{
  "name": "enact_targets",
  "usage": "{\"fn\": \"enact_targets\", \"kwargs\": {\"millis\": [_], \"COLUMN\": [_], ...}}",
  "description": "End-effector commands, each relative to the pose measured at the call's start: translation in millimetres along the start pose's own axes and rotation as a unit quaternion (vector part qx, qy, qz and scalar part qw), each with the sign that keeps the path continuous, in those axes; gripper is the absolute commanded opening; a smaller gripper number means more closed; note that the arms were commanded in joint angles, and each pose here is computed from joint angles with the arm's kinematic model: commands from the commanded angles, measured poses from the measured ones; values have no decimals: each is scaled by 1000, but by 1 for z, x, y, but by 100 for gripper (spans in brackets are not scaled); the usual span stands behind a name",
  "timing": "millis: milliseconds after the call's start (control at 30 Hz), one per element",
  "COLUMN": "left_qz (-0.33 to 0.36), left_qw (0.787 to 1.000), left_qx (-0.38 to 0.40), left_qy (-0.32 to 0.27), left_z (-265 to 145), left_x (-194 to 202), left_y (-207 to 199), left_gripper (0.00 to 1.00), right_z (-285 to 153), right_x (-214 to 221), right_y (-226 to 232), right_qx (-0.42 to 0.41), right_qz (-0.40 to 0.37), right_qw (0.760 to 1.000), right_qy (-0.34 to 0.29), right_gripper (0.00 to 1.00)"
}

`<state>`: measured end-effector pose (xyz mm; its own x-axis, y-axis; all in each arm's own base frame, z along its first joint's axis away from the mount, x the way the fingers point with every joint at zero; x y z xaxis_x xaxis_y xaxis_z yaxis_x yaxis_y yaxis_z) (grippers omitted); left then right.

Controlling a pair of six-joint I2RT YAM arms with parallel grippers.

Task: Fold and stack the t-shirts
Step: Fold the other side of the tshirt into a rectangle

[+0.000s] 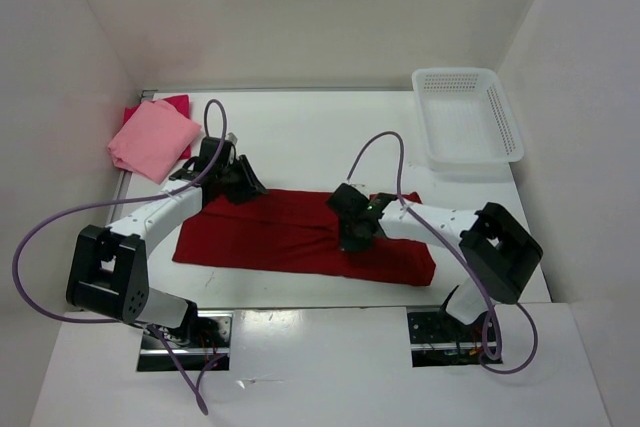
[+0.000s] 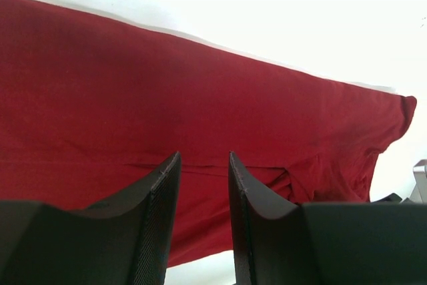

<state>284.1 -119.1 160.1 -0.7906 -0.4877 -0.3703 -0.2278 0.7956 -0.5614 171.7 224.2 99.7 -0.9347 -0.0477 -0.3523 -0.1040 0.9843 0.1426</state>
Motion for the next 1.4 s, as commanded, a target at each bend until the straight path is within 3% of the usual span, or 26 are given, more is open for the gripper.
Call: {"fn": "enact_targets", "kwargs": {"millis": [0,167,300,433,533,567,667,800,833,933,1000,1100,1133,1267,1367], "left_qz": [-5,-2,-6,-3,0,0,1,-5,-4,1,3,-3,-4,-39,-60], "left_qw": [1000,1000,999,999,999,999,999,999,999,999,998,996,996,995,994], "left_qx": [15,29,51,49,40,40,26,22,24,29,41,47,45,47,52], "left_qy": [1,-5,1,12,25,25,36,44,41,43,46,74,76,74,74], "left_z": [0,-7,-12,-16,-16,-16,-16,-14,-14,-9,-1,16,21,43,54], "left_x": [-1,-9,-18,-20,-19,-19,-15,-11,-13,-12,-14,-10,-9,-20,-27], "left_y": [-6,-17,-24,-28,-24,-24,-15,-9,-9,-8,-9,-5,-3,9,15], "left_gripper": [42,42,42,42,45,45,46,46,46,46,46,46,46,46,45], "right_z": [-19,-76,-77,-52,-45,-40,-48,-66,-68,-80,-78,-76,-64,-45,-45], "right_x": [-27,-38,-30,-19,-22,-21,-29,-45,-48,-57,-65,-80,-82,-101,-116], "right_y": [8,2,-5,-8,-13,-18,-27,-62,-71,-92,-115,-145,-153,-181,-191], "right_qx": [-54,-206,-256,-243,-207,-187,-165,-146,-128,-101,-81,-72,-50,23,39], "right_qz": [13,15,21,22,26,20,23,90,112,195,258,312,322,343,351], "right_qw": [998,978,966,966,976,980,985,985,985,971,955,932,931,923,913], "right_qy": [-19,10,40,79,62,60,47,-19,-38,-90,-124,-172,-163,-172,-203], "right_gripper": [1,0,1,7,32,47,56,52,42,27,22,22,22,41,48]}}
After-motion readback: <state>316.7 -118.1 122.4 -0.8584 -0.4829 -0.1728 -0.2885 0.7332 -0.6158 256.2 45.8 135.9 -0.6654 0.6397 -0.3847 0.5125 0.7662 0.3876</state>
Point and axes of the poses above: each gripper's point midway between its finger pads, its own z axis out along the fingers, its own y axis along the line the jaws close on, x = y × z, the point moved 8 cm from there along -z, back along the fingers, and after that the axes turned 3 degrees about -z, right-handed, at the moved point
